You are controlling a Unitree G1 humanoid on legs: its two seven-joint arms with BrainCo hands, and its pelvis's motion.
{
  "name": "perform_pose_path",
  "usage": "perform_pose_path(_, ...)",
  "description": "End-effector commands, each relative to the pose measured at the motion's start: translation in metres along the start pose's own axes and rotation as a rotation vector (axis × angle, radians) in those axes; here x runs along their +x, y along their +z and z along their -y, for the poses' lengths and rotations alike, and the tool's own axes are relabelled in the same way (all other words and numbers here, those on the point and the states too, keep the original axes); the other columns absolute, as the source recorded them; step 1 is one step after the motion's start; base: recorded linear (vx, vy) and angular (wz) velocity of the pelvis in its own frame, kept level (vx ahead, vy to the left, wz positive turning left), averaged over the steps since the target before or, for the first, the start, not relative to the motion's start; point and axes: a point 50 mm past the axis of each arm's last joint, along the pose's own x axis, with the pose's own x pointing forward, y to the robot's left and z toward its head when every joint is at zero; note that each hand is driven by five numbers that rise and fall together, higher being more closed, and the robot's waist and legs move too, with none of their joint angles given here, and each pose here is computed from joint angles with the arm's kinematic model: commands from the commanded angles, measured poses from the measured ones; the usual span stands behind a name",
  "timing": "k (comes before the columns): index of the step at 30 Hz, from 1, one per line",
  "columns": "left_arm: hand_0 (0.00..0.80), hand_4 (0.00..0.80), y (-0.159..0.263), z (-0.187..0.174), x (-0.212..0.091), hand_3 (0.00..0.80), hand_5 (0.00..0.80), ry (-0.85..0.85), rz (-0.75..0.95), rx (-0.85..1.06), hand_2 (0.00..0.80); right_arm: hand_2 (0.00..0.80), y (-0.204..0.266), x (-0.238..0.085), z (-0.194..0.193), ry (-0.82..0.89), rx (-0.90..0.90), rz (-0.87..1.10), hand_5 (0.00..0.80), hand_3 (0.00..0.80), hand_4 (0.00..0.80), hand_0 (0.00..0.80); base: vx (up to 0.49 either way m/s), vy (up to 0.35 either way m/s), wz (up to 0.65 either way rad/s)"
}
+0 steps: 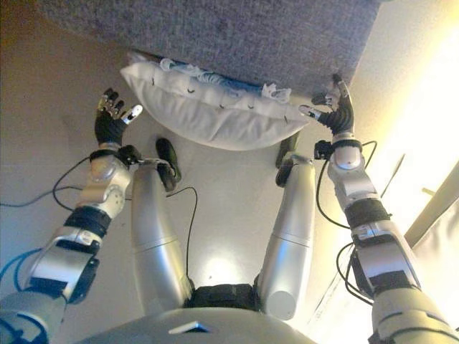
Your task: Pick up the cushion and take it to the sofa
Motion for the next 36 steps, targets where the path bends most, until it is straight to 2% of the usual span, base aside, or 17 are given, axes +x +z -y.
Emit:
perform_pose_path(1,0.0,0.0,0.011,-0.012,0.007,0.0,0.0,0.013,0.027,-0.015,0.0,0.0,-0.047,-0.016,0.004,0.025,-0.028,-0.228,0.0,0.0,0.0,0.0,0.014,0.013,0.07)
perform_pose_path(12,0.0,0.0,0.023,-0.029,0.015,0.0,0.0,0.054,0.063,-0.006,0.0,0.0,-0.069,-0.036,0.033,-0.164,0.126,-0.256,0.0,0.0,0.0,0.0,0.015,0.045,-0.01)
perform_pose_path(19,0.0,0.0,0.026,-0.035,0.014,0.0,0.0,0.07,0.094,-0.008,0.0,0.0,-0.098,-0.062,0.045,-0.171,0.059,-0.345,0.0,0.0,0.0,0.0,-0.005,0.021,0.01)
perform_pose_path(22,0.0,0.0,0.031,-0.035,0.017,0.0,0.0,0.073,0.103,-0.01,0.0,0.0,-0.112,-0.073,0.039,-0.099,-0.052,-0.395,0.0,0.0,0.0,0.0,-0.02,0.006,-0.05)
perform_pose_path(26,0.0,0.0,0.033,-0.032,0.02,0.0,0.0,0.063,0.104,-0.033,0.0,0.0,-0.119,-0.077,0.03,-0.06,-0.099,-0.407,0.0,0.0,0.0,0.0,-0.019,0.008,-0.03)
perform_pose_path(36,0.0,0.0,0.033,-0.015,0.026,0.0,0.0,0.025,0.099,-0.066,0.0,0.0,-0.101,-0.055,0.001,-0.04,-0.122,-0.365,0.0,0.0,0.0,0.0,-0.015,0.041,-0.02)
